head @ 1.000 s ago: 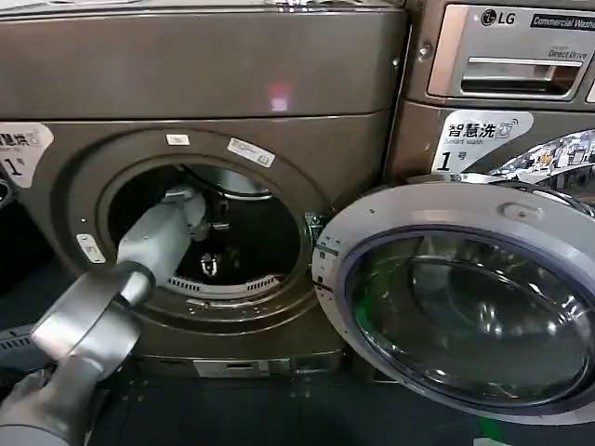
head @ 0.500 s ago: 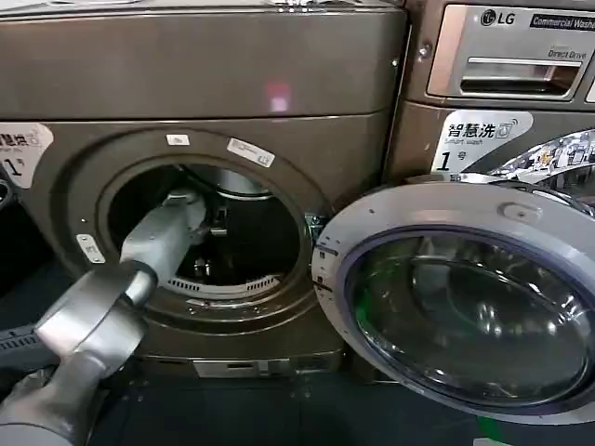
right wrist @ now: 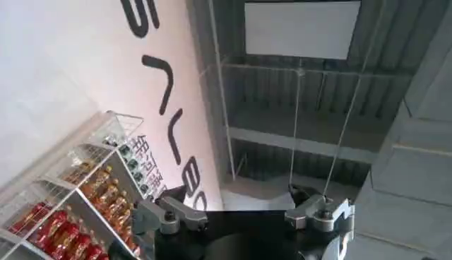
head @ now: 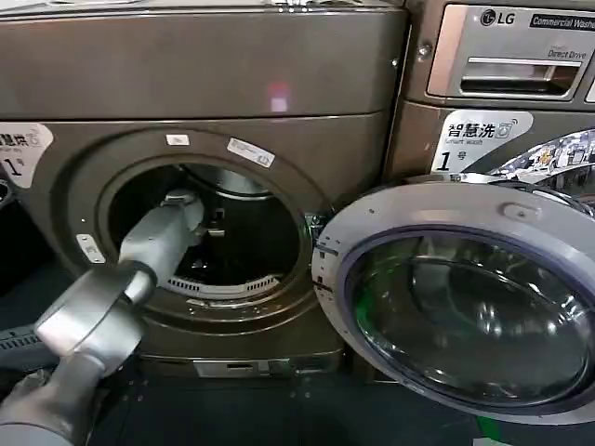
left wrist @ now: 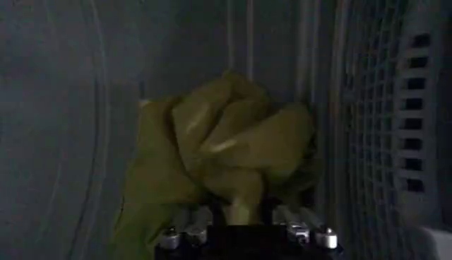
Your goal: Grasp the clothes from the dryer.
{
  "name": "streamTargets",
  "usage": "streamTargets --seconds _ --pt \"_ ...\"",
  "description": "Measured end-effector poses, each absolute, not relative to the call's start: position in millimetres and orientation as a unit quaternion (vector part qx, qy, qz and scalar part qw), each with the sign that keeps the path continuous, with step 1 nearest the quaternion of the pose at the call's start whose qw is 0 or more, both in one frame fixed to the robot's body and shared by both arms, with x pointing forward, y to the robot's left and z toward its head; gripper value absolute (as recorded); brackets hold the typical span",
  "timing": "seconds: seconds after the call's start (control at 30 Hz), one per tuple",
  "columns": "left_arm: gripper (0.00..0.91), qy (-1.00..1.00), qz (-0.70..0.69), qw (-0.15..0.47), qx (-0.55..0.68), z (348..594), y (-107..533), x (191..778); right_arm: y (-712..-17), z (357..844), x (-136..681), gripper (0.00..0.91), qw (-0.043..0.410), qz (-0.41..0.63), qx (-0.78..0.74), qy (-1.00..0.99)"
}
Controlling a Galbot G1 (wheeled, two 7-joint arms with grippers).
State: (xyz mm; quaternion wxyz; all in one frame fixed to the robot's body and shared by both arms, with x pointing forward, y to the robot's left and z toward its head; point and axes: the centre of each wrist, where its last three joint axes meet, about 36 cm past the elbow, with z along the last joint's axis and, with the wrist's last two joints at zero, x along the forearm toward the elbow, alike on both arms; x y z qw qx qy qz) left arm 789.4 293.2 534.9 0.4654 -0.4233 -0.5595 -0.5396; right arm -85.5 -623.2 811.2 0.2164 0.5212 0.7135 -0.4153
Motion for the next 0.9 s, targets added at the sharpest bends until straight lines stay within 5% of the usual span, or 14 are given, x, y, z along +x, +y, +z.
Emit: streamTargets --seconds 0.4,0.9 --pt "0.000 -0.603 -0.515 0.442 -0.418 528.7 294.7 787.6 -623.7 809.2 -85.6 0.907 0.216 -0.414 0.522 0.714" --pt "0.000 -0.768 -0.419 0.322 -0.363 505.9 283.7 779.2 -623.2 803.3 -79.6 0.907 0.219 -0.411 0.518 0.717"
